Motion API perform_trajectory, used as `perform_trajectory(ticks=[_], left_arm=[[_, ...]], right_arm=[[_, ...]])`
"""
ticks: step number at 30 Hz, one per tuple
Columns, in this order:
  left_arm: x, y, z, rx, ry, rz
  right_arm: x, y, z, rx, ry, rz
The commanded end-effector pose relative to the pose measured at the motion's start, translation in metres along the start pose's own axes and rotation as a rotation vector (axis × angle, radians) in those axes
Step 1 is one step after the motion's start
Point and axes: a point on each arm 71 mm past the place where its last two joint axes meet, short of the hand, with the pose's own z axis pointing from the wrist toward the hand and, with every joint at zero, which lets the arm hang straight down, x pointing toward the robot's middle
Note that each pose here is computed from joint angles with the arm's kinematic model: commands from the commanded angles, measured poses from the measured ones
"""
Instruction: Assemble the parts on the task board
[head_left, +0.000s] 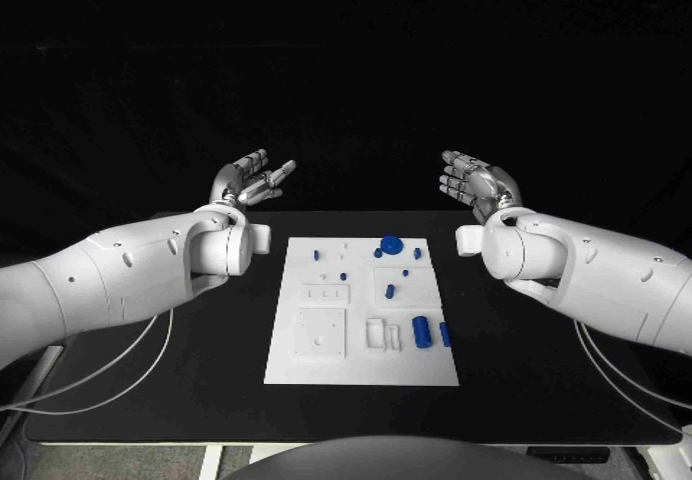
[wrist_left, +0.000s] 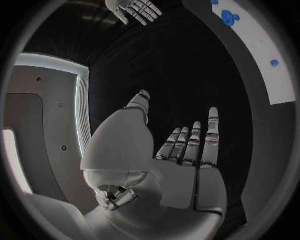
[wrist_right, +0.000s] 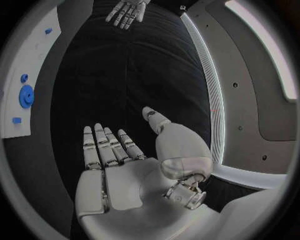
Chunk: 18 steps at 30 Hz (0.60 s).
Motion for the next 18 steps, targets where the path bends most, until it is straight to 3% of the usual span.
perform_trajectory(ticks=[1,5,12,13,18], left_arm=[[0.0004,-0.0031,0.0099,-0.021,0.091,-0.004],[-0.0036,-0.0053,0.0153,-0.020,0.091,0.008],[-0.0039,-0.0054,0.0156,-0.020,0.091,0.009],[-0.0038,-0.0059,0.0160,-0.022,0.110,0.001],[-0.0038,-0.0071,0.0155,-0.015,0.122,-0.005]], right_arm=[[0.002,-0.001,0.010,0.079,0.211,-0.009],[-0.006,0.000,0.019,0.104,0.248,-0.020],[-0.012,0.002,0.025,0.126,0.277,-0.030],[-0.018,0.004,0.028,0.064,0.222,-0.166],[-0.016,0.005,0.030,0.021,0.230,-0.296]])
